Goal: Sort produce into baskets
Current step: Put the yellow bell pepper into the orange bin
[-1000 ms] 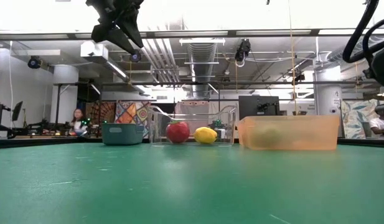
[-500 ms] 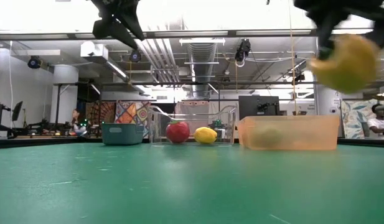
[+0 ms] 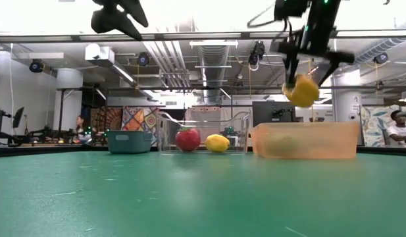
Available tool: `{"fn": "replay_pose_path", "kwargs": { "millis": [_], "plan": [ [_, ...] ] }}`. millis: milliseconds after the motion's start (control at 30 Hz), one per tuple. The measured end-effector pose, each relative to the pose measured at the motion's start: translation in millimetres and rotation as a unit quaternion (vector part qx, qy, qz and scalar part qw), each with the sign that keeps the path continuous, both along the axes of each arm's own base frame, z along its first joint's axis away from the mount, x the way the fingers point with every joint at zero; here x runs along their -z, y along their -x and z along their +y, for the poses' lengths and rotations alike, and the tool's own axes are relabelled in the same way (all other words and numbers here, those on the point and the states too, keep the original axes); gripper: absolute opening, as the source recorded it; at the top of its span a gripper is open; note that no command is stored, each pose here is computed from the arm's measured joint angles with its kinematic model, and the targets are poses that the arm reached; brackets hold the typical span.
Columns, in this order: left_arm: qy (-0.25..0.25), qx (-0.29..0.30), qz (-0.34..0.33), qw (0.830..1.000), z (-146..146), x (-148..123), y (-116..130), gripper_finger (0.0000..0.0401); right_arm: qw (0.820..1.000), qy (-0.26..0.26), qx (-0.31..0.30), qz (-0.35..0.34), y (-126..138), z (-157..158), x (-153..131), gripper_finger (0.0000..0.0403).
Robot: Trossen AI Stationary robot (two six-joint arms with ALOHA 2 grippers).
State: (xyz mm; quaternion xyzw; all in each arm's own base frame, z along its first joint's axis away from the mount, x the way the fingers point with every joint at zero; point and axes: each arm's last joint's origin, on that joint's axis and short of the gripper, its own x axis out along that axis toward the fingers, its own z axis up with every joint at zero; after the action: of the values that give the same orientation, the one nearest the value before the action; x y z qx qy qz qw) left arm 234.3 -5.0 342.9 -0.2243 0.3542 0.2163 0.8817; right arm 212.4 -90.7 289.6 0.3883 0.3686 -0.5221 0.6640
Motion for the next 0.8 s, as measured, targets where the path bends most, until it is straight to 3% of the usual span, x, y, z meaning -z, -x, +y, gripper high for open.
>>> {"fn": "replay_pose_path", "kwargs": {
  "millis": [133,267,467,667,800],
  "plan": [
    [0.023,-0.016,-0.005,1.0,-4,0,0,0.0168,0.998,-0.013,-0.015,-0.064,2,-34,26,0.0327],
    [0.055,-0.033,-0.002,0.998,-9,1,2,0.0168,0.993,-0.005,-0.019,-0.12,-4,-45,43,0.034],
    [0.14,-0.027,0.057,0.988,-17,9,11,0.0168,0.996,-0.023,-0.027,-0.079,-5,-47,56,0.0365],
    [0.194,0.045,0.103,0.974,-37,13,17,0.0168,0.996,-0.018,-0.043,-0.073,-5,-48,56,0.0367],
    [0.221,0.077,0.129,0.964,-52,18,15,0.0168,0.994,-0.044,-0.054,-0.083,-4,-52,58,0.0368]
  ]
}}
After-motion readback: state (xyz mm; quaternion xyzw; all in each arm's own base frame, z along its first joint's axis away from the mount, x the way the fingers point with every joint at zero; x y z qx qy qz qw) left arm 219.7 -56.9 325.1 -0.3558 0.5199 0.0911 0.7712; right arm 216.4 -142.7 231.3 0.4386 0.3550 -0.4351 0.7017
